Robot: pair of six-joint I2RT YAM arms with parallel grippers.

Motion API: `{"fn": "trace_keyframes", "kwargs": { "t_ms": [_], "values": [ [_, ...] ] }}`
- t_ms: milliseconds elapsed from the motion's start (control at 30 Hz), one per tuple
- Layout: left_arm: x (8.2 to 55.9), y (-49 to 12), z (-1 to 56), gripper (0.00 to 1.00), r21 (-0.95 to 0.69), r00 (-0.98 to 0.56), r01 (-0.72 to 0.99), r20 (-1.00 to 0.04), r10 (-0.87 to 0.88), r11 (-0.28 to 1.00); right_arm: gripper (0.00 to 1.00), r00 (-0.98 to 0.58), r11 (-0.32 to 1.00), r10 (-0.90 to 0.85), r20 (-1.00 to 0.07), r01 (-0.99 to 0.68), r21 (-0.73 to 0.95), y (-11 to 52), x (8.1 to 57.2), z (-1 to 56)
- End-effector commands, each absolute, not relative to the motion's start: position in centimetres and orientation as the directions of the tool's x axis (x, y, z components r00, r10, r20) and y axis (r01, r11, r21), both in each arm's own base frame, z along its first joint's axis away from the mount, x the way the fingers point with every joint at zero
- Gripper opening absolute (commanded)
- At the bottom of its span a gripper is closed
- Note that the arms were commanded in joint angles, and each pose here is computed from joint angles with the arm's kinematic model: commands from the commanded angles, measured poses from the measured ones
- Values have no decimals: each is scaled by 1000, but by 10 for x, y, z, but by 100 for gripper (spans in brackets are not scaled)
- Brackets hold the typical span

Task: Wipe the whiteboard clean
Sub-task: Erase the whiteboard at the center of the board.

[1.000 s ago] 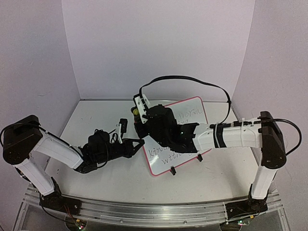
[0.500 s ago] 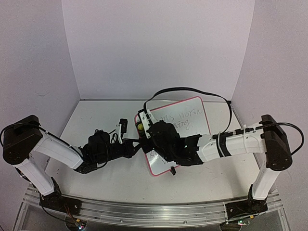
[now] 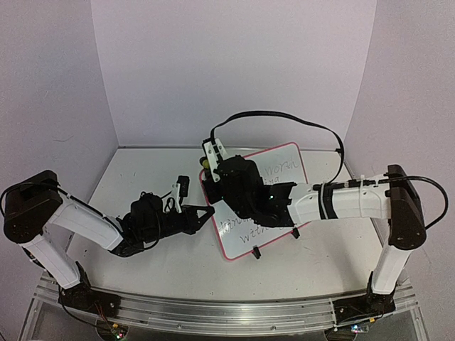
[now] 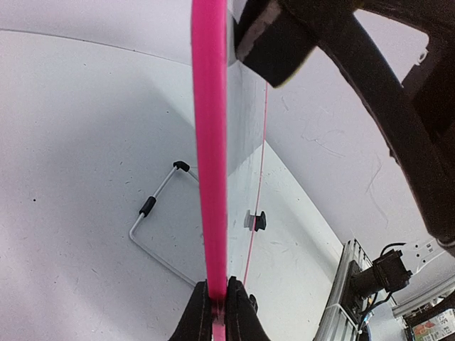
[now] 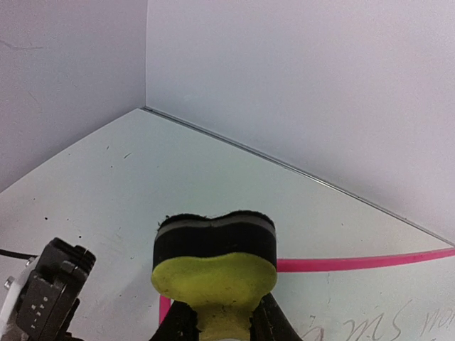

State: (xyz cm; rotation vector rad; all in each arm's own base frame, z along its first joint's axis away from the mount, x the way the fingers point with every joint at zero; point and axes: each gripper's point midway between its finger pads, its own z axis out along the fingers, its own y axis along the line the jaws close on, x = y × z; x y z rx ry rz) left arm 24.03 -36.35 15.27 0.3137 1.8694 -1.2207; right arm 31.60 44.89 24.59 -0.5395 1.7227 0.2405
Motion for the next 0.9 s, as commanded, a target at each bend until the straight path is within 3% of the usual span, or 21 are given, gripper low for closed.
{"fn": "trace_keyframes", "kwargs": {
  "t_ms": [0, 500, 867],
  "values": [
    [227, -371, 166, 0, -594, -569, 670, -796, -207, 445, 0, -123, 877, -227, -966, -457, -148, 444, 330, 253],
    [226, -372, 167, 0, -585, -561, 680, -803, -200, 442, 0, -268, 836, -280, -922, -541, -97, 431, 287, 189],
    [225, -372, 170, 0, -584, -558, 684, -805, -202, 437, 0, -175, 870, -270, -947, -465, -162, 448, 317, 232]
  ]
}}
